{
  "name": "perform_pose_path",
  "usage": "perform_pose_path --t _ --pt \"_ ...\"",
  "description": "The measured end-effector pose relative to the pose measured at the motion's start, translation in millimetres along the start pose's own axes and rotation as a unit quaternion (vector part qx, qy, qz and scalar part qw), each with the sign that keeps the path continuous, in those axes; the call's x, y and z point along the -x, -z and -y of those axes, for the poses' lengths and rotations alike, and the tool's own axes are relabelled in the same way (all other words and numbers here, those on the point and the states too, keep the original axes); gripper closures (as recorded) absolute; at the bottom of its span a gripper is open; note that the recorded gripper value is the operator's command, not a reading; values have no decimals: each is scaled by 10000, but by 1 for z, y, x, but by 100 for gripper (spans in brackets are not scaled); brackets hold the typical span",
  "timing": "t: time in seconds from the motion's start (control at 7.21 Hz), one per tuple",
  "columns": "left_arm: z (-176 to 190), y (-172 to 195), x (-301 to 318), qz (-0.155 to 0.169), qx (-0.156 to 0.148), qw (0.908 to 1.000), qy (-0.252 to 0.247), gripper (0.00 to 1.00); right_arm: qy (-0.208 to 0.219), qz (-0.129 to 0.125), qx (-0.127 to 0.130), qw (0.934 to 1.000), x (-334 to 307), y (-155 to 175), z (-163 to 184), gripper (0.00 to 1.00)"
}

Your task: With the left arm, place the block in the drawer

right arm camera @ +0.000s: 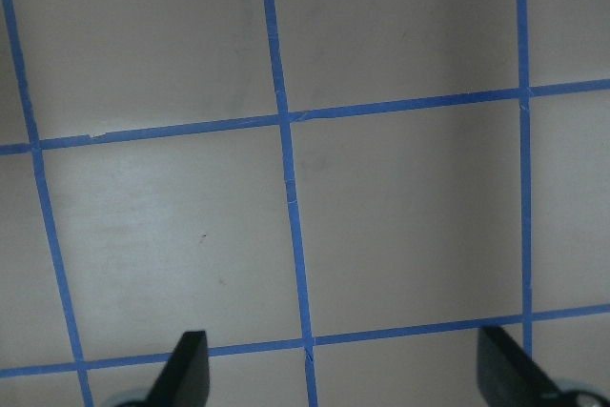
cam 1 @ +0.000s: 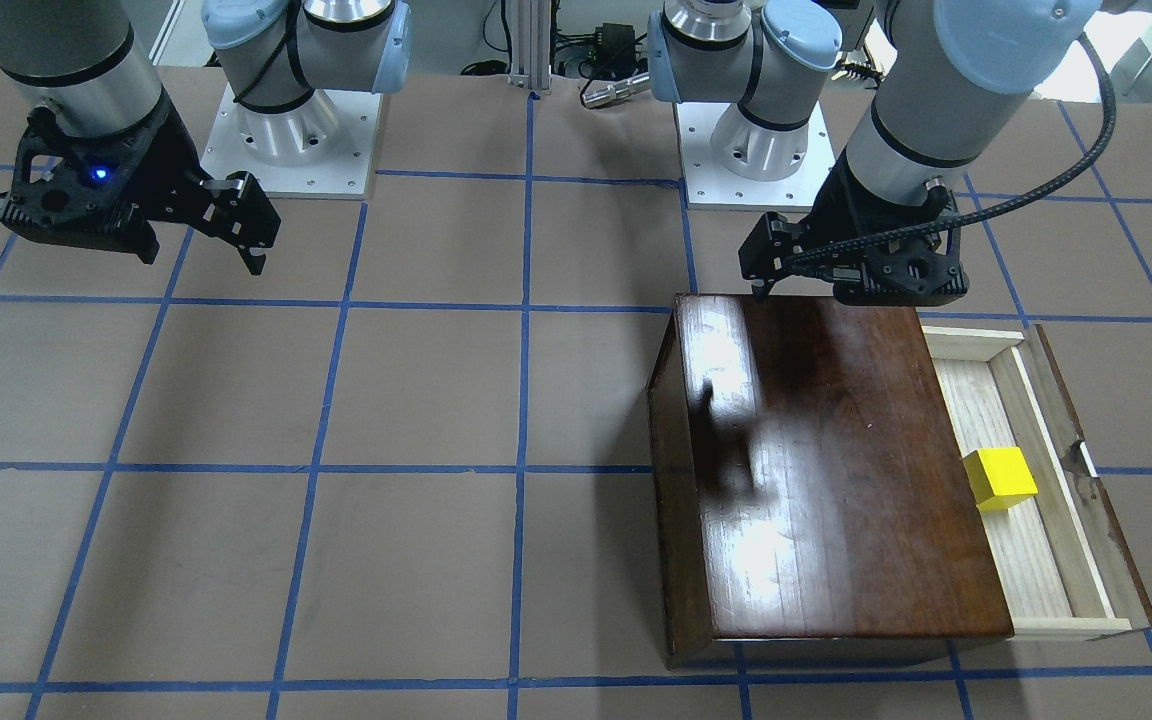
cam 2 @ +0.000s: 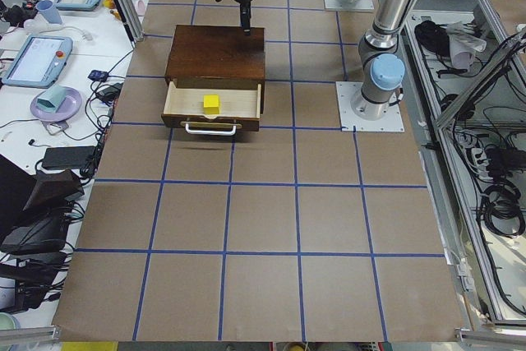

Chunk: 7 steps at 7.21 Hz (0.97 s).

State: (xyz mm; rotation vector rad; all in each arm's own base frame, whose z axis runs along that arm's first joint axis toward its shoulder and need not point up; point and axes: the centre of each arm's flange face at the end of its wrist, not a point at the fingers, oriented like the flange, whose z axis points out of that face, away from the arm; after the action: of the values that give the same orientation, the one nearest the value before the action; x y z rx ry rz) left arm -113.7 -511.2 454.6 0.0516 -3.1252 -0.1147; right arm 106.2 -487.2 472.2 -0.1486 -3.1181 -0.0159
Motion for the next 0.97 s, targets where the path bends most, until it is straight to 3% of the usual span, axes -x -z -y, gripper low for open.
perform_pose_path --t 0.97 --pt "-2 -2 3 0 -18 10000 40 0 -1 0 1 10000 0 0 0 0"
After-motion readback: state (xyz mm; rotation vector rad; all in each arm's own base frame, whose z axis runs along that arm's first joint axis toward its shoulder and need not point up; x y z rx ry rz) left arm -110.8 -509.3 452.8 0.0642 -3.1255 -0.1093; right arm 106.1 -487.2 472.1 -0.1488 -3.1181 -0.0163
